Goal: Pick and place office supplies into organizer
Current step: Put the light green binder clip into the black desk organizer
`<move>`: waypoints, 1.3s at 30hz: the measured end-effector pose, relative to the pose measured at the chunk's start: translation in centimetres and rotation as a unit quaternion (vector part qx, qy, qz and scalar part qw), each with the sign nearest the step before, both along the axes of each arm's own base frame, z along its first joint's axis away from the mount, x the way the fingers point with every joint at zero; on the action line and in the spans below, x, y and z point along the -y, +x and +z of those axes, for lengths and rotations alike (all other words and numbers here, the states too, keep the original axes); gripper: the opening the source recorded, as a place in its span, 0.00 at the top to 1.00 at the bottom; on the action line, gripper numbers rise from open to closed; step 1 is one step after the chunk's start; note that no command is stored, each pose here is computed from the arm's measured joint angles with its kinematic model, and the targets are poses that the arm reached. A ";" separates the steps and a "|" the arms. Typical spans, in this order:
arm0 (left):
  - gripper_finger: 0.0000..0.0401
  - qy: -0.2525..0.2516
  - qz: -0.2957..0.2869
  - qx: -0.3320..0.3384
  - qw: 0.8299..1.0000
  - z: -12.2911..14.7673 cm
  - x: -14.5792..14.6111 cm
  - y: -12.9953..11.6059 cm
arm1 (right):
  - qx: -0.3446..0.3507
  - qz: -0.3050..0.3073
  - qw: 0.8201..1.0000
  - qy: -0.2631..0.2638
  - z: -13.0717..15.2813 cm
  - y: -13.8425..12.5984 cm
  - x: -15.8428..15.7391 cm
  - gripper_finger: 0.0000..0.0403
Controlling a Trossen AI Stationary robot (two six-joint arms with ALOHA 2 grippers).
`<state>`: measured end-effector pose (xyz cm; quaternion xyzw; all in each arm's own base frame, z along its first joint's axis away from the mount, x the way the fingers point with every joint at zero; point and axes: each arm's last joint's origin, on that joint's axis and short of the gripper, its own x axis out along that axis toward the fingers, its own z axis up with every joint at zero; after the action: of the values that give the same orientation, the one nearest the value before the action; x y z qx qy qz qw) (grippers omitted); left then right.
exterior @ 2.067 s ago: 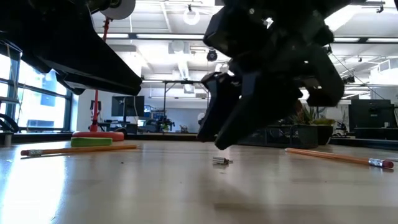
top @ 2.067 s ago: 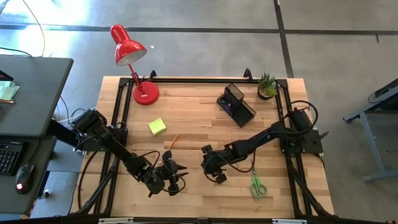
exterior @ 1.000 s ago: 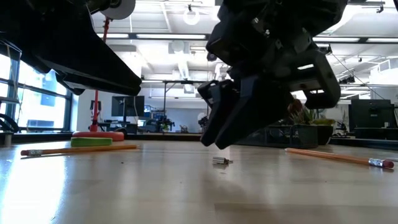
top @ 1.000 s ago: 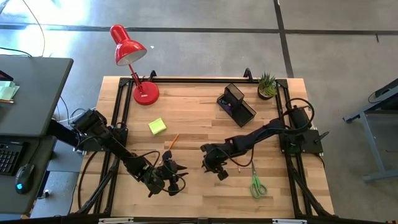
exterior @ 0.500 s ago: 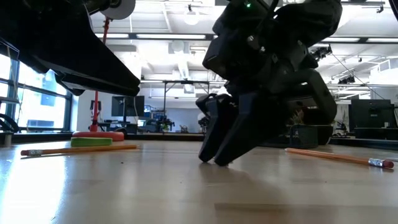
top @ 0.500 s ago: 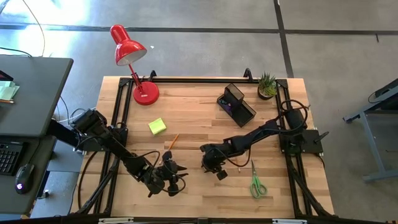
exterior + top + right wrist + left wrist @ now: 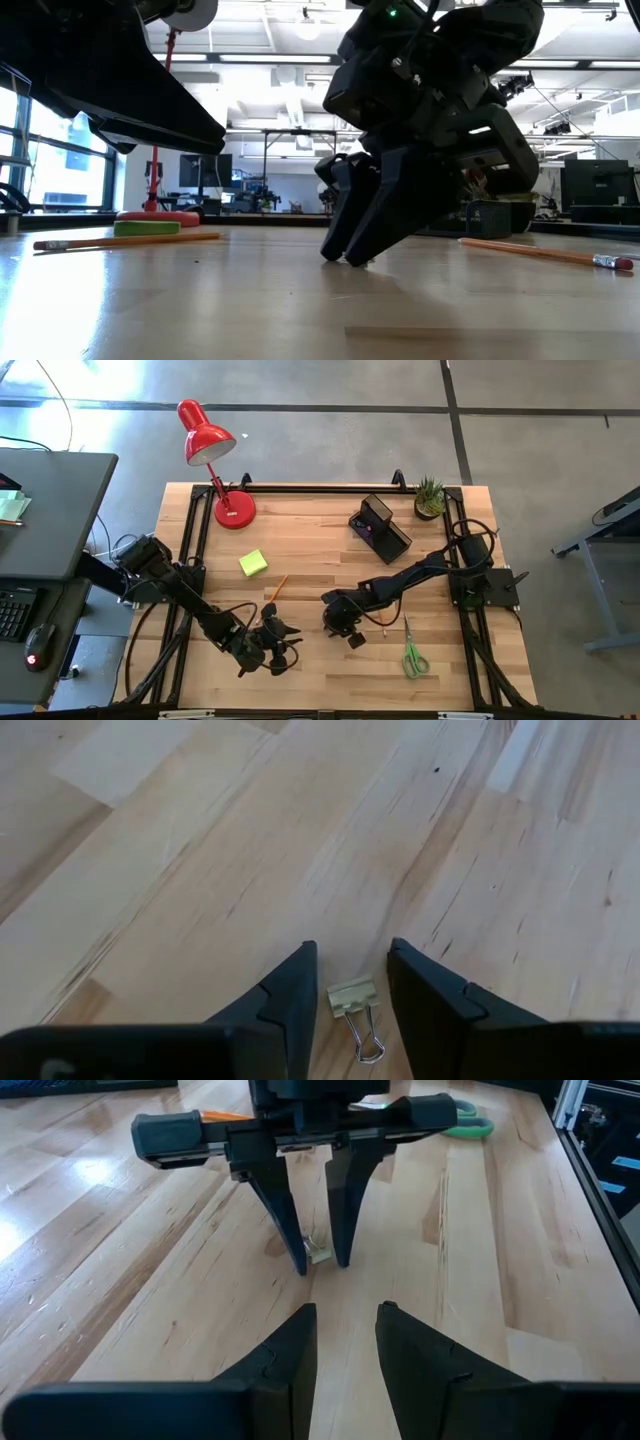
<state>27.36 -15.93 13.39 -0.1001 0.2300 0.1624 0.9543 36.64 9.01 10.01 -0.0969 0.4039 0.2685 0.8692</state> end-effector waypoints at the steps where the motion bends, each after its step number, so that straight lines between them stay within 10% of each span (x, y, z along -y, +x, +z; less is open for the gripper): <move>1: 0.77 0.000 0.000 0.000 1.000 0.0 0.0 0.0 | -0.003 0.000 1.000 0.000 0.0 0.0 0.0 0.72; 39: 0.77 -0.001 -0.002 -0.002 1.000 0.0 0.0 0.0 | -0.019 -0.014 1.000 -0.011 -0.2 -0.3 0.3 0.81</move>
<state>27.35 -15.95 13.37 -0.1005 0.2322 0.1599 0.9542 36.35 8.70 9.77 -0.0959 0.4243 0.2531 0.8642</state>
